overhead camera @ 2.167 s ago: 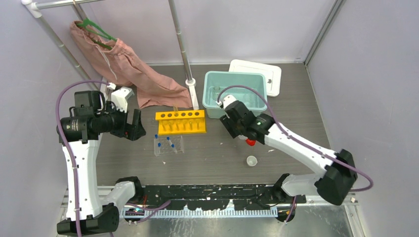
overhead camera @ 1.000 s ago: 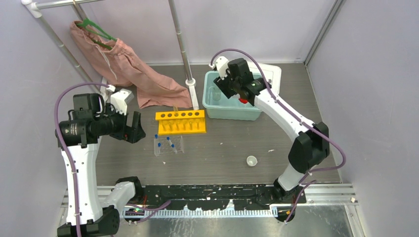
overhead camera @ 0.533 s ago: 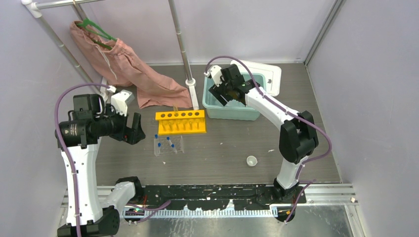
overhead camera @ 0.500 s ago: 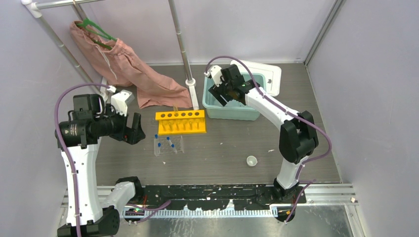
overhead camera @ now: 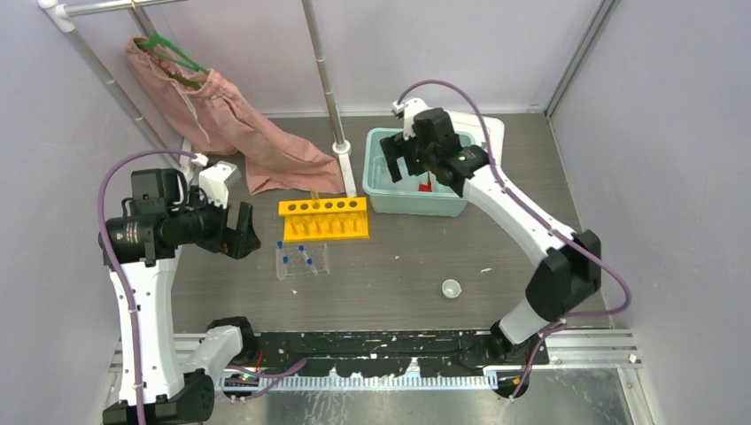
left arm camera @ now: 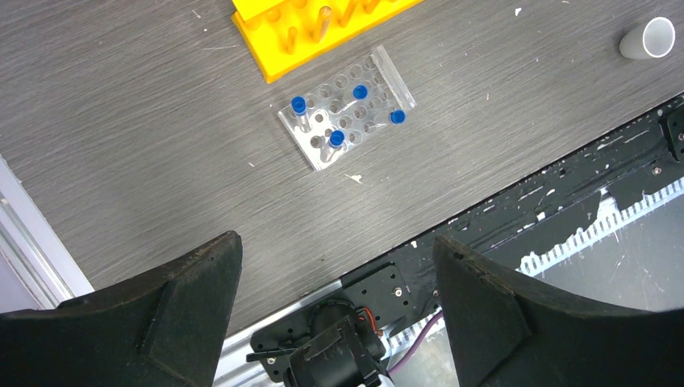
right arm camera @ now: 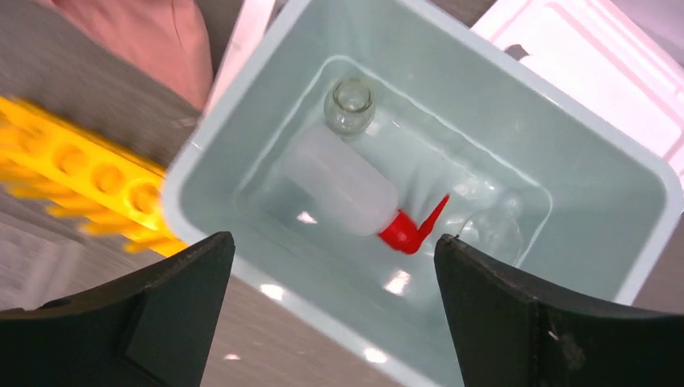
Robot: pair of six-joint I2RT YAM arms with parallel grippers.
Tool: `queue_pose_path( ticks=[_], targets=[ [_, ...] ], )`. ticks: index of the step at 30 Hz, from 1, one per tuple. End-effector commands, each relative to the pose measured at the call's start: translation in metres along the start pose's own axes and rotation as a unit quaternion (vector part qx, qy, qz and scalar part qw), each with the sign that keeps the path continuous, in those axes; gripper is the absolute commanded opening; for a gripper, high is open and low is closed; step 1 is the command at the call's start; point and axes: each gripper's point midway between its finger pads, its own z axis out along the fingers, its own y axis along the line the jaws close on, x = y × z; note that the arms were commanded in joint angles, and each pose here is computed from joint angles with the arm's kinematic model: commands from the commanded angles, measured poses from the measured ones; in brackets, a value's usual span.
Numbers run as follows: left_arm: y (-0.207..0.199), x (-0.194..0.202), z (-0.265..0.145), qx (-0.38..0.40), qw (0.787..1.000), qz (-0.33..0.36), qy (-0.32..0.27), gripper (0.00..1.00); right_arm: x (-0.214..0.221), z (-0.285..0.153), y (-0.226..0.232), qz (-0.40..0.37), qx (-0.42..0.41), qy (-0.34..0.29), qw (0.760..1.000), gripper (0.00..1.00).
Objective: Organize the chemistry lab equipment
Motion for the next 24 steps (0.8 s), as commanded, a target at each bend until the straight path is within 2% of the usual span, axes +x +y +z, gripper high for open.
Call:
queue_pose_path(
  ticks=[1,5,7,8,10,12,15,24],
  targets=[
    [0.001,-0.009,-0.002,-0.005,1.000,0.013,-0.019,0.88,-0.047,-0.067,-0.012,0.221,0.050,-0.061,0.972,1.00],
    [0.002,-0.013,-0.001,-0.003,1.000,0.010,-0.023,0.88,-0.013,-0.087,0.014,0.294,0.006,-0.002,0.956,1.00],
    [0.003,-0.014,0.000,-0.004,1.000,0.010,-0.023,0.88,0.014,-0.095,0.022,0.344,0.005,0.015,0.939,1.00],
    [0.003,-0.014,0.000,-0.006,1.000,0.009,-0.024,0.88,0.030,-0.101,0.023,0.377,0.016,0.021,0.926,0.95],
    [0.004,-0.014,0.001,-0.006,1.000,0.008,-0.026,0.88,0.073,-0.104,0.026,0.413,0.049,0.058,0.907,0.77],
    [0.003,-0.013,0.002,-0.004,1.000,0.008,-0.026,0.88,0.117,-0.112,0.026,0.410,0.093,0.103,0.901,0.69],
    [0.004,-0.011,0.005,-0.004,1.000,0.008,-0.025,0.89,0.160,-0.126,0.034,0.396,0.116,0.147,0.899,0.66],
    [0.007,-0.011,0.012,-0.002,1.000,0.003,-0.028,0.89,0.224,-0.157,0.054,0.377,0.134,0.196,0.895,0.52]
  ],
)
